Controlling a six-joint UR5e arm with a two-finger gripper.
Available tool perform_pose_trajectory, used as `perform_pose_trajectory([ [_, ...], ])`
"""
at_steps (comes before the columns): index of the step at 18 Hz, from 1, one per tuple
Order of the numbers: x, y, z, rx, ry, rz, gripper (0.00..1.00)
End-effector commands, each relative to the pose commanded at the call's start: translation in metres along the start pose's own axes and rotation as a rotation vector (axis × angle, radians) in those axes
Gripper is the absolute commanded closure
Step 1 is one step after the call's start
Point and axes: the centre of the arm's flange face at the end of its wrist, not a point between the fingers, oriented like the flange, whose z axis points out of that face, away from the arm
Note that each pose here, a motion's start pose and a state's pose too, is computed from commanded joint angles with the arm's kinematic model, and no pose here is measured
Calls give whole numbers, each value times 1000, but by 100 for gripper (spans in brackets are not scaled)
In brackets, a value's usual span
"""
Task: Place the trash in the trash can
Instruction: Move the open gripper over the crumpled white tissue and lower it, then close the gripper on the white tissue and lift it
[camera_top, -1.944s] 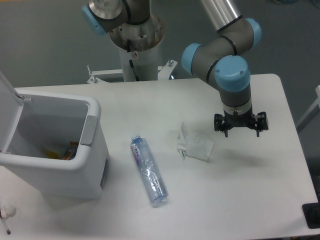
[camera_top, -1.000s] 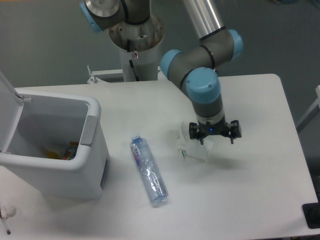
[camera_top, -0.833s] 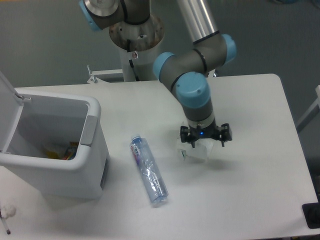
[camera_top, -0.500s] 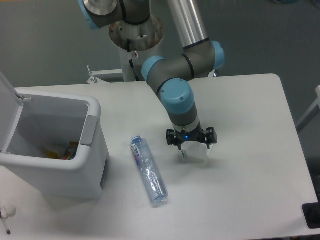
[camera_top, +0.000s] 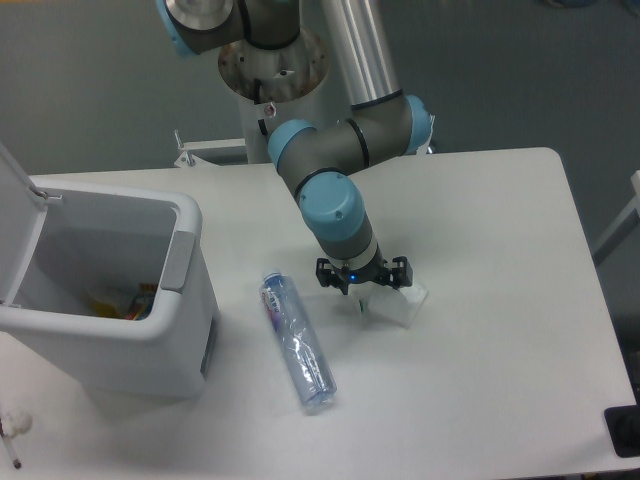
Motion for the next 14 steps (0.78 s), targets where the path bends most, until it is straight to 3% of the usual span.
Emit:
perform_pose_trajectory([
  [3,-18,-8,-7,35,10,-85,99],
  [10,-58,0,-5,44,17,-154,100],
  [14,-96,-6,-27,146,72,-234,100],
])
